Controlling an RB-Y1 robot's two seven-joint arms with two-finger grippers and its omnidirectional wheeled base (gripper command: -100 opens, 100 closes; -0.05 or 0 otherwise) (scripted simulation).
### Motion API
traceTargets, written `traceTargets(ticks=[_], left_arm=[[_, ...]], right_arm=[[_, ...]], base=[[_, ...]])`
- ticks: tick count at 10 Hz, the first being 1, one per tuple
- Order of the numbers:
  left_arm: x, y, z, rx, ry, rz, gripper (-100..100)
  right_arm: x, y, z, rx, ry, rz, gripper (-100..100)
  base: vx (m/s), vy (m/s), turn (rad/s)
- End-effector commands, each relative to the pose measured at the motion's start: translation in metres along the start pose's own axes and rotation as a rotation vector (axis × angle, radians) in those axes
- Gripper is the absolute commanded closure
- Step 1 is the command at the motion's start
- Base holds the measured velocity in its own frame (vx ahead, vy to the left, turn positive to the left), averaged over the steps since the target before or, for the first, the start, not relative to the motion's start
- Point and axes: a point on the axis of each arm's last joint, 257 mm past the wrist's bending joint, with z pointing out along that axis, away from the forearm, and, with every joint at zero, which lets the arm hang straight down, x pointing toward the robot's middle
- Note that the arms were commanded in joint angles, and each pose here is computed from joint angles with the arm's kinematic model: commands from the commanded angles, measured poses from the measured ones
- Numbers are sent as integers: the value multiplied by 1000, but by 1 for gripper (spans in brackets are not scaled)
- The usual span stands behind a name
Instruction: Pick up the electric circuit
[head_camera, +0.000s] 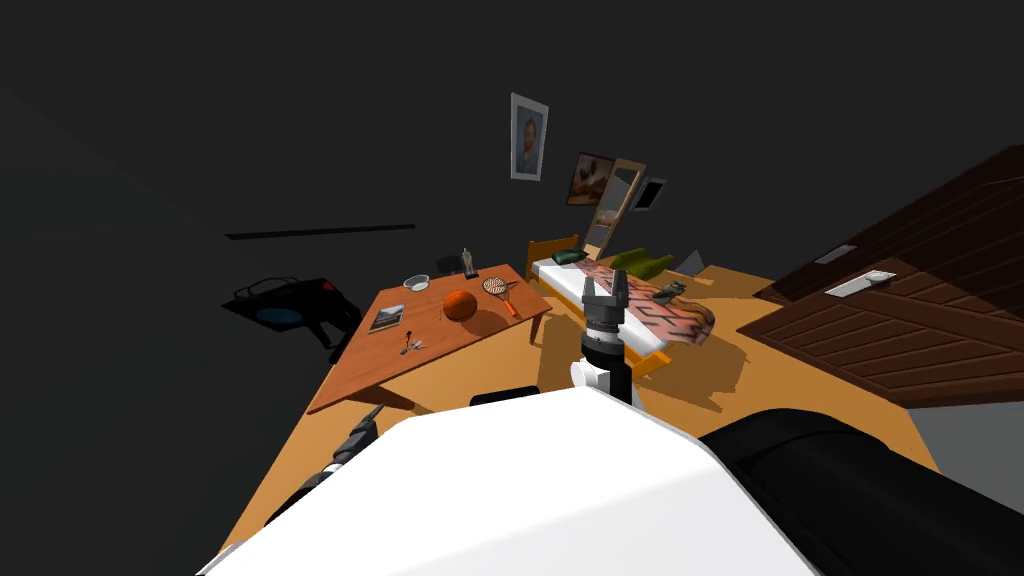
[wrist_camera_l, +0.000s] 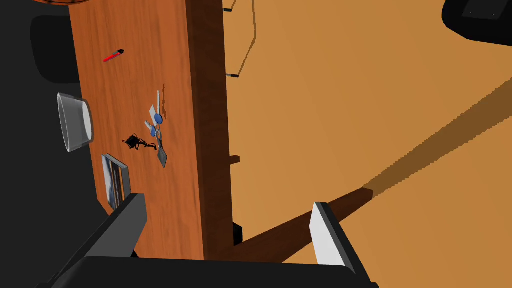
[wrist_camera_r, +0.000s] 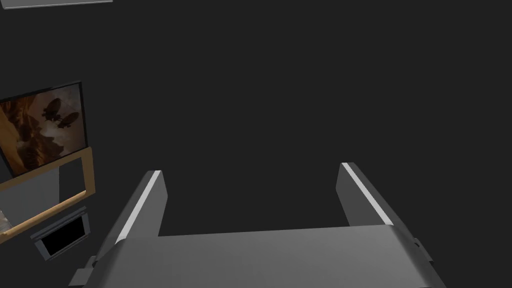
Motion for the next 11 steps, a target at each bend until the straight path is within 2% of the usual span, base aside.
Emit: traceTargets(ticks=[1,2,3,4,6,7,8,9,10,11], left_arm=[[-19,18,-6,-46,-35,6,-100],[-33,30,-11,-92,-54,24,-100],[-45,40,-16,-113,-78,26,-100],[-45,40,-16,-113,-78,26,-100],[-68,59,-27,-173,-116,48,-100],[-70,60,-28,-176,-120,48,-100],[-86,72,-37,-223,-146,73,-100],[-94,78,-41,-236,-161,74,-100],[-107,86,-48,-276,-180,100,-100],[-128,99,-59,-326,-214,130,-100]], right_arm=[[0,0,0,0,0,0,0],[0,0,0,0,0,0,0],[0,0,0,0,0,0,0],[0,0,0,0,0,0,0],[0,0,0,0,0,0,0],[0,0,0,0,0,0,0],[0,0,0,0,0,0,0],[0,0,0,0,0,0,0],[0,0,0,0,0,0,0],[0,0,0,0,0,0,0]], base=[[13,-17,-198],[16,-23,-332],[17,-10,-198],[8,0,22],[20,-5,-289],[8,6,18],[17,-1,-364],[18,10,-250],[32,6,-336],[57,34,-451]])
